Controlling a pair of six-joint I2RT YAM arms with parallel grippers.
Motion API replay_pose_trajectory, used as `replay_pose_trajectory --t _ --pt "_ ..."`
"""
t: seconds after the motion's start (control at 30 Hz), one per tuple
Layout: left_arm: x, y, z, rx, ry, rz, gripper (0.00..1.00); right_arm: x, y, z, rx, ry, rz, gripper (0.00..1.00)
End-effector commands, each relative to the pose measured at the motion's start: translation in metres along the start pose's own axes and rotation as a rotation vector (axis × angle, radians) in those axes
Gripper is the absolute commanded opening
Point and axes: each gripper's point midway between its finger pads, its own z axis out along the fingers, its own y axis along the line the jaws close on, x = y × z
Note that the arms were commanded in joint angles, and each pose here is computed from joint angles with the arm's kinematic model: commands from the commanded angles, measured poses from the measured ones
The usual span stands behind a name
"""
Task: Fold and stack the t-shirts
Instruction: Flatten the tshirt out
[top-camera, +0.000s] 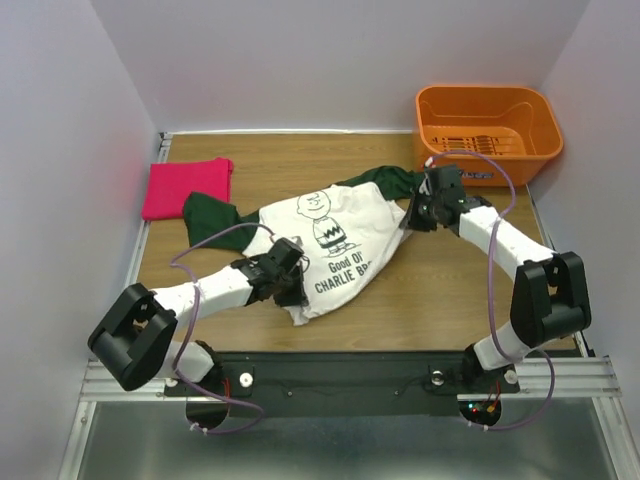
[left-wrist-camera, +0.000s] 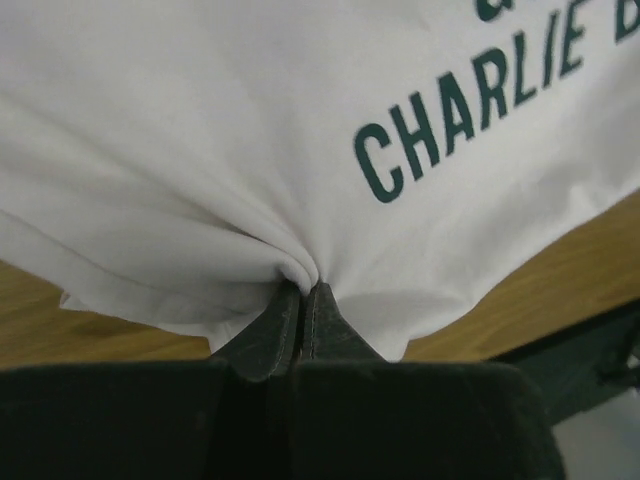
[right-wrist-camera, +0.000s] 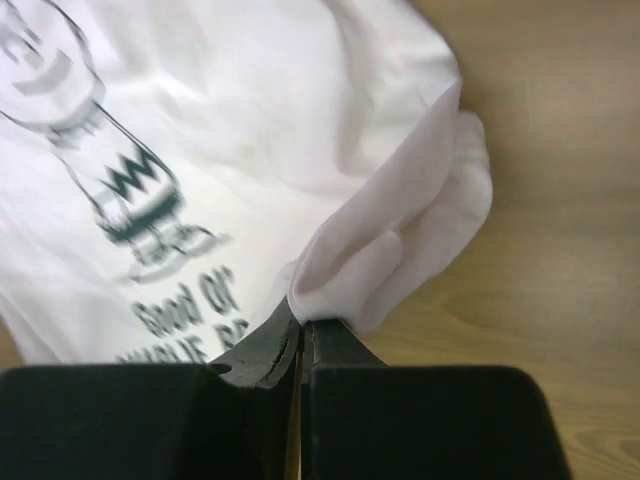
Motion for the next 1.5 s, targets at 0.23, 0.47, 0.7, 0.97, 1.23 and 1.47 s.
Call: replay_pose_trajectory --t 0.23,0.47,0.7,0.97,1.23,1.47 --pt "-0.009 -0.238 -0.099 0.716 0.054 0.010 0.00 -0.095 0.090 -0.007 -0.020 -0.096 -0.173 0.03" --pt "-0.037 -0.167 -0.096 0.717 -0.099 -0.333 0.00 -0.074 0.120 0.002 -0.031 -0.041 -0.286 0.63" --pt "-0.015 -0.096 -0.064 0.694 -0.096 -0.564 0.34 -0.038 0.103 -0.031 -0.034 -0.021 -0.322 0.71" --pt "-0.047 -0.108 -0.090 0.539 -0.200 -0.257 0.78 0.045 0.070 -0.028 -0.027 0.091 -0.246 0.68" --pt "-0.101 -0.042 -0.085 0.064 -0.407 -0.001 0.78 0.066 0.042 -0.021 0.039 0.060 -0.150 0.63" --pt "-0.111 -0.047 -0.032 -0.006 -0.292 0.181 0.78 0.067 0.035 -0.018 0.040 0.037 -0.092 0.59"
